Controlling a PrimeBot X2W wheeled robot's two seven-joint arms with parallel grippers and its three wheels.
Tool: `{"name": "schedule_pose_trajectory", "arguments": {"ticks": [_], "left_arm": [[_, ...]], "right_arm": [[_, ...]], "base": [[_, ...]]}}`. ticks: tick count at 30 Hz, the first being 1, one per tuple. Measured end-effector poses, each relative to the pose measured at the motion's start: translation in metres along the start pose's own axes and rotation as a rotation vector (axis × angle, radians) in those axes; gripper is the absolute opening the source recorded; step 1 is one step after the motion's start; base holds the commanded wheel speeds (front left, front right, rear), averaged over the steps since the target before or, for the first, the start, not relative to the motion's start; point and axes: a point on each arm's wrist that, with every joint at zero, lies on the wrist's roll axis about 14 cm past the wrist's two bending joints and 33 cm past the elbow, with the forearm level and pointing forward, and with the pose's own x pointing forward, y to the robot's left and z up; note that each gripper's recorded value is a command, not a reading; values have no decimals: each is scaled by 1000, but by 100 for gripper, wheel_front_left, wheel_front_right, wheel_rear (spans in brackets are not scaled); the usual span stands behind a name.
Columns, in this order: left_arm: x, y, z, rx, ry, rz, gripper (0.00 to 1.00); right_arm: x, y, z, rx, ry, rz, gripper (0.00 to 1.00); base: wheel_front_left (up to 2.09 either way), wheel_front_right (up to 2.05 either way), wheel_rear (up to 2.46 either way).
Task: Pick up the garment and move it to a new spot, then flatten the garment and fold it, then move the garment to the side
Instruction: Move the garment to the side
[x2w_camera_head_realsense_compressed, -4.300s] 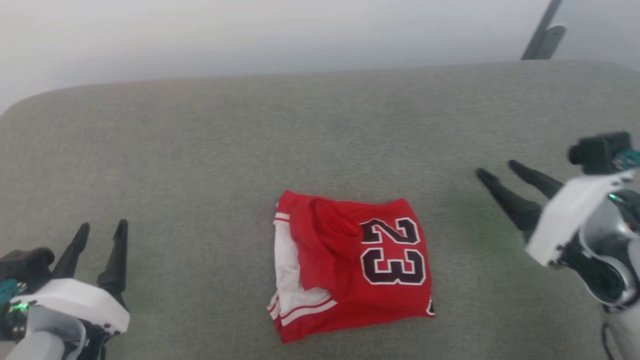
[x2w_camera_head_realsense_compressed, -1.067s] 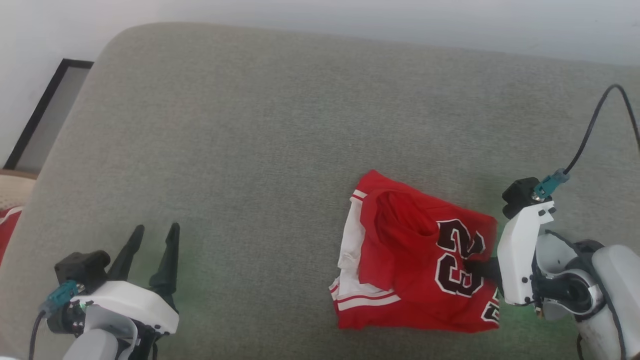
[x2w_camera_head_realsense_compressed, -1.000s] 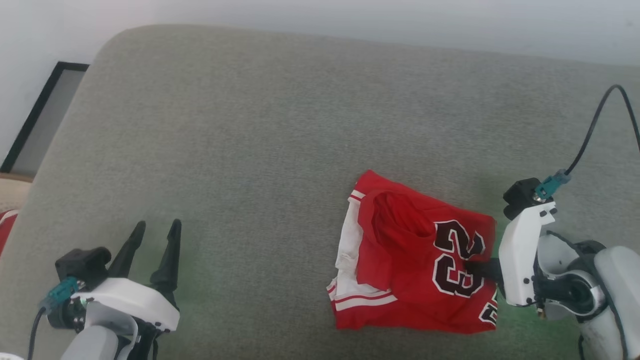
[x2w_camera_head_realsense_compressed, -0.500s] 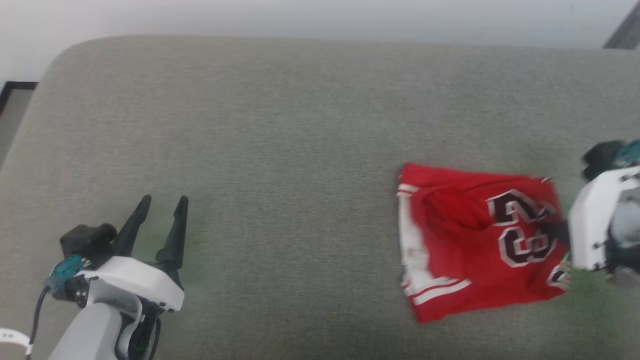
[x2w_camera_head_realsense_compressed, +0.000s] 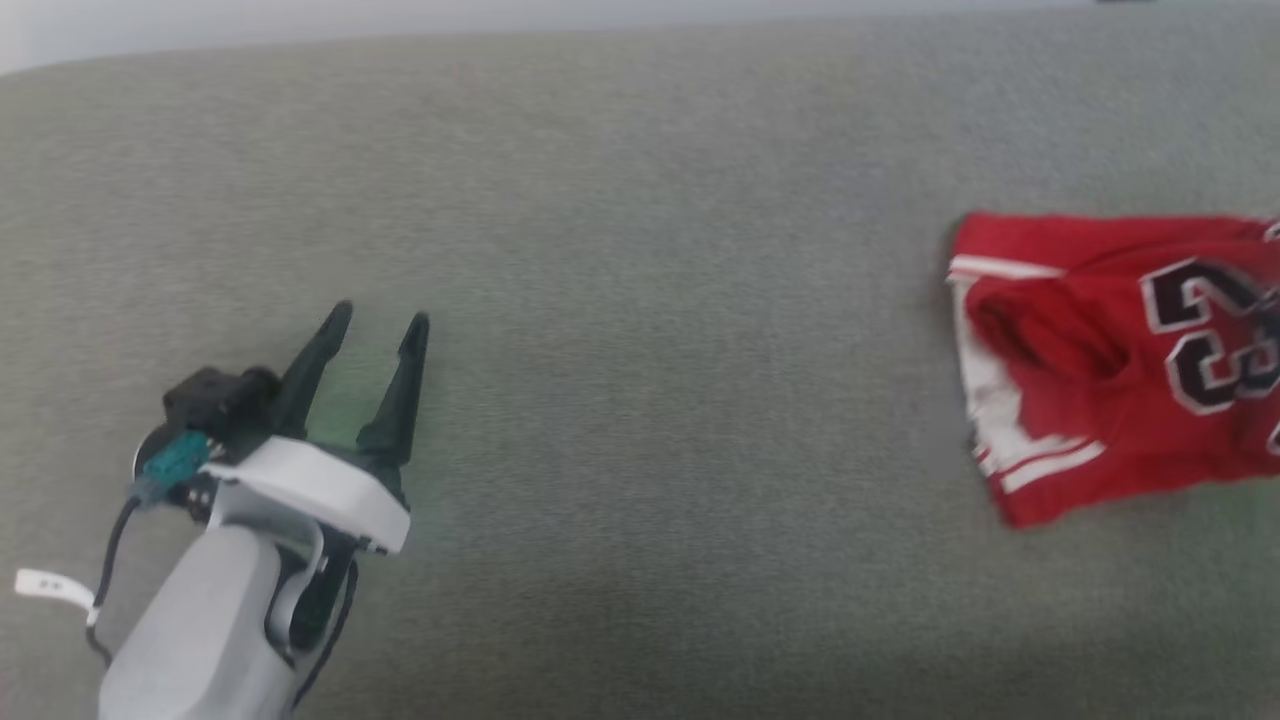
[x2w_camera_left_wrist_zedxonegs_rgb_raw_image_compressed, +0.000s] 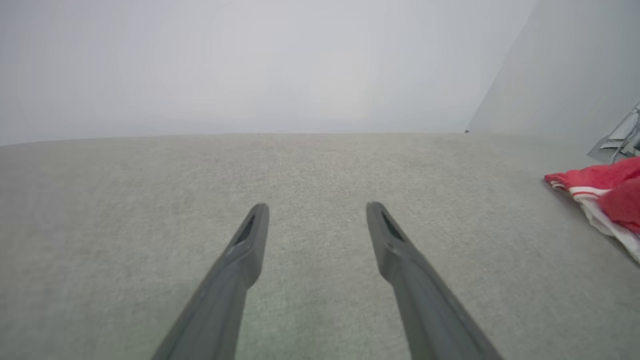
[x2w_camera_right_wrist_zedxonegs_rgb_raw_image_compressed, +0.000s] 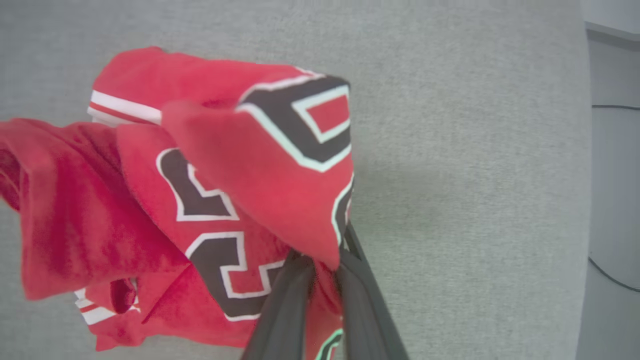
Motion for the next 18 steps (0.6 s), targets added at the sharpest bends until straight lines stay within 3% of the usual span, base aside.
{"name": "schedule_pose_trajectory", "arguments": {"ticks": [18], "left_arm": [[80, -77, -32, -2, 31, -267, 100]], "right_arm": [[-18, -127, 14, -57, -132, -360, 0]], "base": [[0, 0, 0]]}}
